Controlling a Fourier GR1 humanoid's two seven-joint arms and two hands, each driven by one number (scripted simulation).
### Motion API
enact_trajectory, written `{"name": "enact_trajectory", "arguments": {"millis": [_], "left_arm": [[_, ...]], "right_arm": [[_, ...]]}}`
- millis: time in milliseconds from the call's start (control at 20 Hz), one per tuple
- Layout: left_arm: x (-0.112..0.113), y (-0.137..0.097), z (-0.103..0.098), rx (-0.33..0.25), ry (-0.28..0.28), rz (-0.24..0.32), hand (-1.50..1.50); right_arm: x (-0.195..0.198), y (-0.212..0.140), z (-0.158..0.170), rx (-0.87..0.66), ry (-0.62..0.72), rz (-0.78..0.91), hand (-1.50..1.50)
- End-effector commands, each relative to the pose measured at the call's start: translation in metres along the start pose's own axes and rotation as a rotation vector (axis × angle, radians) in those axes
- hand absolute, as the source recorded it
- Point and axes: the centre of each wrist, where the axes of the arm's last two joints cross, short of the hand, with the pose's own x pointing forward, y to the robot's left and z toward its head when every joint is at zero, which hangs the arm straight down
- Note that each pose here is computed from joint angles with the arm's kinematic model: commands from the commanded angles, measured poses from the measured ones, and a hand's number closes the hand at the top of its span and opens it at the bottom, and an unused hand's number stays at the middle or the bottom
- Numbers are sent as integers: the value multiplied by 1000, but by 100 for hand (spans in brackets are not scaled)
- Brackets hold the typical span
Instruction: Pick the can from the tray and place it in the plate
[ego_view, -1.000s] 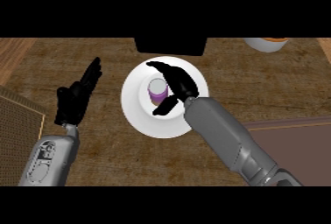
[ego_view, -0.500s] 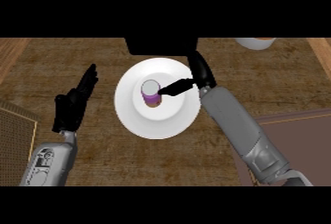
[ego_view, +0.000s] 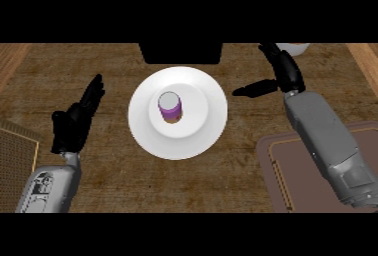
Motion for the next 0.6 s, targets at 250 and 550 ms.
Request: {"name": "enact_trajectory", "arguments": {"millis": [250,550], "left_arm": [[5,-6,3,-22,-16,-9,0],[7,1,-1,-19,-14,-5,0]], "right_arm": [[-30,-79,14,4,-10,-14,-150],[-45,-92,24,3,5,7,-150]]}}
